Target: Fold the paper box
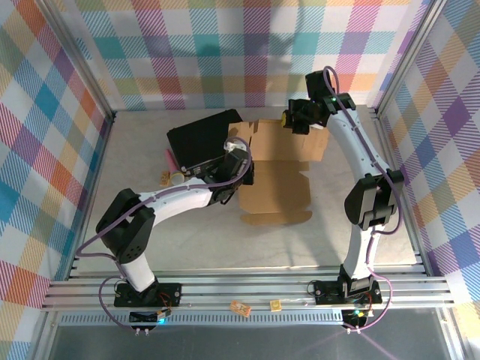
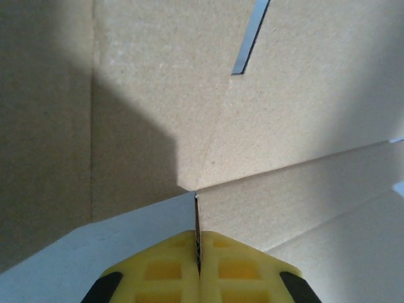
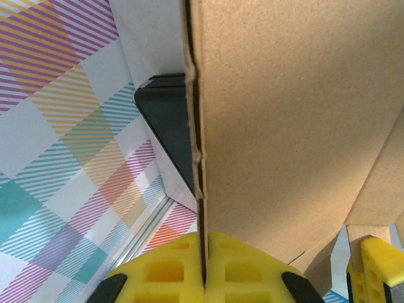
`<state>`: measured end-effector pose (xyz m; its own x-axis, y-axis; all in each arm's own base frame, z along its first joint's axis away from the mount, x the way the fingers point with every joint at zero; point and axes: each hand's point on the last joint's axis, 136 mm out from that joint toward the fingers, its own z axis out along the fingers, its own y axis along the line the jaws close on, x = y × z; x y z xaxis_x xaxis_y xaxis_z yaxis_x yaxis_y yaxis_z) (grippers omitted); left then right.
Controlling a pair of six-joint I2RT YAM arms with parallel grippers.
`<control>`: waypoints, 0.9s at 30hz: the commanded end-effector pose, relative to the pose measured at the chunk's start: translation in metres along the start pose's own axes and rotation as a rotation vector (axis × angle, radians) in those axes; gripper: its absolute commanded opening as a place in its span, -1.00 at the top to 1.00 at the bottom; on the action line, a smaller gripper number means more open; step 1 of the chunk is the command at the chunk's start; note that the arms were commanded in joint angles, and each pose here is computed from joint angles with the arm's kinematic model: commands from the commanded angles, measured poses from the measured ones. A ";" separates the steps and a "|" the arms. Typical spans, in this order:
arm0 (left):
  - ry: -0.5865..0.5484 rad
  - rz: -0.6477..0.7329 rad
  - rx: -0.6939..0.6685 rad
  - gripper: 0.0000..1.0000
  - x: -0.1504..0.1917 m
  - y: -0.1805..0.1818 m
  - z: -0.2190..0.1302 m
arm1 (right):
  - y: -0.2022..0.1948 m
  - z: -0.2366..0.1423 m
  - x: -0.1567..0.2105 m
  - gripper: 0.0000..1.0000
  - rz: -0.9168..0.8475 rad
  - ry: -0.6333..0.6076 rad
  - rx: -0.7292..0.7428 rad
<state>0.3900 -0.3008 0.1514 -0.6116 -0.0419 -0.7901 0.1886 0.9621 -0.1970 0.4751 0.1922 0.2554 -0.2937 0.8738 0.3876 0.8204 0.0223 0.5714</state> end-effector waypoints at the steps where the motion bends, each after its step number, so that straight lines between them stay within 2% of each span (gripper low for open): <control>1: 0.058 0.070 -0.152 0.95 0.015 0.010 0.004 | 0.005 -0.004 0.009 1.00 0.021 0.025 -0.005; 6: 0.138 0.145 -0.316 0.84 0.026 0.008 0.010 | 0.003 0.000 0.015 1.00 0.018 0.034 0.002; 12: 0.159 0.189 -0.409 0.68 0.028 0.006 0.012 | 0.003 0.001 0.017 1.00 0.018 0.036 0.004; 16: 0.165 0.205 -0.427 0.67 0.028 0.004 0.018 | 0.002 0.002 0.017 1.00 0.020 0.037 0.007; 20: 0.159 0.211 -0.419 0.57 0.028 -0.002 0.023 | 0.000 0.003 0.019 1.00 0.019 0.041 0.013; 27: 0.128 0.206 -0.374 0.27 0.021 -0.017 0.025 | -0.002 0.004 0.019 1.00 0.023 0.040 0.020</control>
<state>0.3971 -0.3096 0.1195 -0.6996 0.1598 -0.6964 0.0097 0.9767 0.2144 0.4729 0.1972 0.2457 -0.2862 0.8825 0.3733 0.8341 0.0377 0.5503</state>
